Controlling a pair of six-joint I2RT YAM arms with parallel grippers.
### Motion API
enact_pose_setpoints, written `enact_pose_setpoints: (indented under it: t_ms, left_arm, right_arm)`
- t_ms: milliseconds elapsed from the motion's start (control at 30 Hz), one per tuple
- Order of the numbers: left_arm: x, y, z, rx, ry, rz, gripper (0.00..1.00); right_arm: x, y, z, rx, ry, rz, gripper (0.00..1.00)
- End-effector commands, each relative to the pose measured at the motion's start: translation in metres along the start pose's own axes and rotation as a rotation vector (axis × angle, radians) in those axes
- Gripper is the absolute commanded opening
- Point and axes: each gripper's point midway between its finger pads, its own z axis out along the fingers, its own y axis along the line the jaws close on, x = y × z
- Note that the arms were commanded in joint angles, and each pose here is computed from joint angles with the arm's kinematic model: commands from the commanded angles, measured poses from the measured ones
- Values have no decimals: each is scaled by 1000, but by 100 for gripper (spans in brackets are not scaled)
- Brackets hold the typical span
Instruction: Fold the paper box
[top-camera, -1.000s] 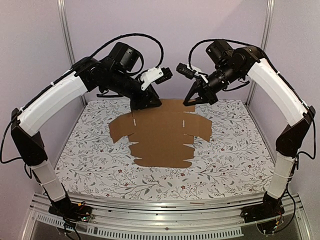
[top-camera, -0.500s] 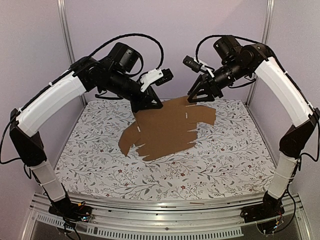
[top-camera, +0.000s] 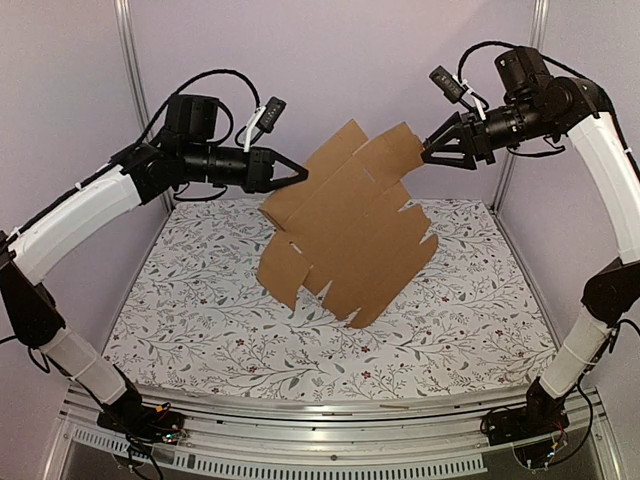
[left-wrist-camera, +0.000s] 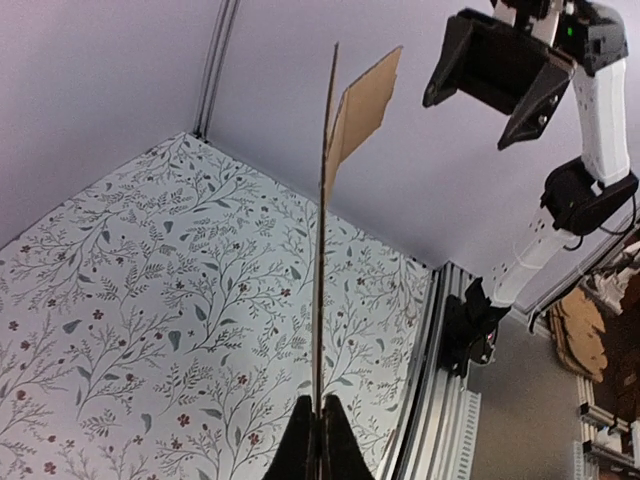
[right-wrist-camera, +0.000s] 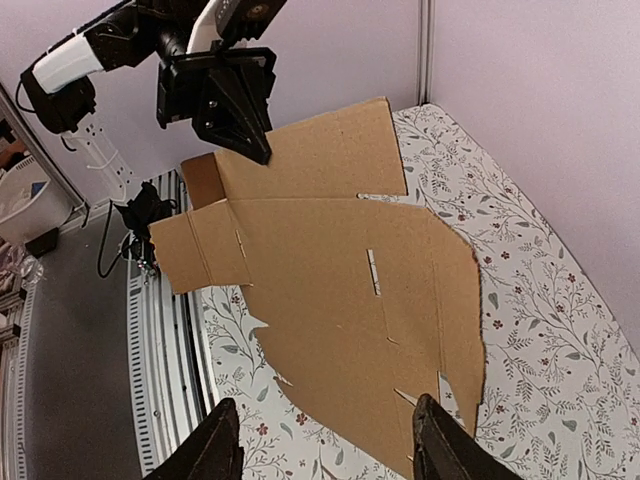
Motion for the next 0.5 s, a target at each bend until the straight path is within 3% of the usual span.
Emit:
enact_pose_setpoints:
  t_ms: [0,200,467]
  left_arm:
    - [-24,-6,-1,149,-186,-243,0]
    - [32,18,19,163,-209,-447,0]
    - [117,30,42,177,-173,-592,0]
  right_arm:
    - [-4,-8,-7,85,-3,-17,57]
    - [10,-10,13,25,41,23,57]
    - [64,-16,114,-7,294,-20,56]
